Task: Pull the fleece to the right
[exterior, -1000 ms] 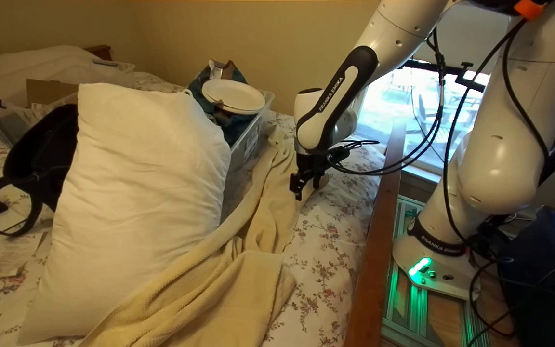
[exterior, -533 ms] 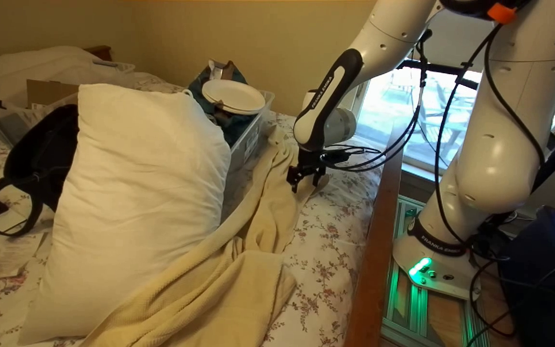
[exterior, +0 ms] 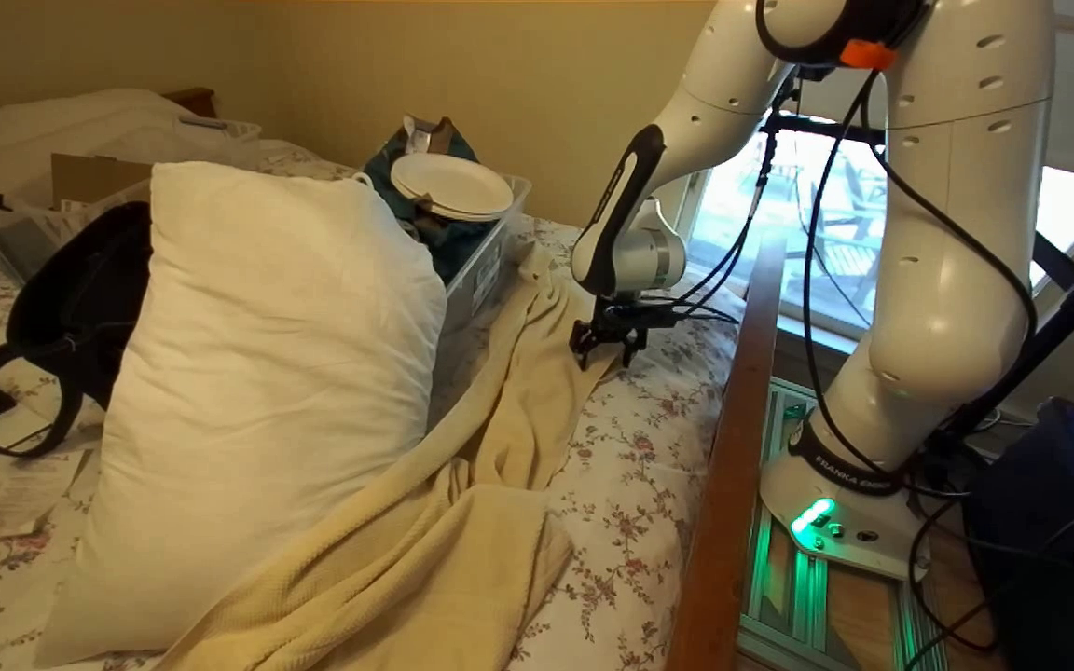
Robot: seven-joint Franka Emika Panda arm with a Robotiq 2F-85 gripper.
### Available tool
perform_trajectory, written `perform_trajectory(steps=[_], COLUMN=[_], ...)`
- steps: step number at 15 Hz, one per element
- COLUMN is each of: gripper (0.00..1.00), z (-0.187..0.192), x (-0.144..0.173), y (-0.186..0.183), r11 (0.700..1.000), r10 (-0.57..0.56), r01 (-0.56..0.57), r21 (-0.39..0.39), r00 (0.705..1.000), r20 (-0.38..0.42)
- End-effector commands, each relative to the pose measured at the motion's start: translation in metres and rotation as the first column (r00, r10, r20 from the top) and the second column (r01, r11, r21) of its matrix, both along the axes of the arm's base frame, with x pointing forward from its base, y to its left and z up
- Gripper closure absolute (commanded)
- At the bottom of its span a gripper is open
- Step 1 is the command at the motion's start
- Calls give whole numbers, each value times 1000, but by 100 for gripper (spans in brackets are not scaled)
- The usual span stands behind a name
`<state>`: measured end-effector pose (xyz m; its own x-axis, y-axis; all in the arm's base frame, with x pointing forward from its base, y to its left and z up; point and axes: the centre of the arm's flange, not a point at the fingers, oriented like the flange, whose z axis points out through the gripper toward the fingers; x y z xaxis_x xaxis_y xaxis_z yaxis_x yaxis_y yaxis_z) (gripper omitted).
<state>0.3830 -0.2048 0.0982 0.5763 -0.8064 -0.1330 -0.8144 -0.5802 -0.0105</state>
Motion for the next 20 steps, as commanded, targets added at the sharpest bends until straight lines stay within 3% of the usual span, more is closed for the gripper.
perform_trajectory(steps=[1, 2, 8, 12, 16, 20], gripper=[9, 26, 70, 97, 99, 98], z=[-19, -20, -16, -8, 5, 24], x=[7, 9, 23, 17, -26, -81], y=[-8, -8, -4, 2, 6, -8], r11=[995, 994, 983, 987, 992, 964], r10=[-102, -111, -180, -161, -53, 1], r01=[101, 110, 181, 164, 57, -22], r21=[7, 15, 11, 0, -116, -265], r00=[995, 992, 968, 970, 998, 997], r20=[21, 56, 175, 180, 38, -82])
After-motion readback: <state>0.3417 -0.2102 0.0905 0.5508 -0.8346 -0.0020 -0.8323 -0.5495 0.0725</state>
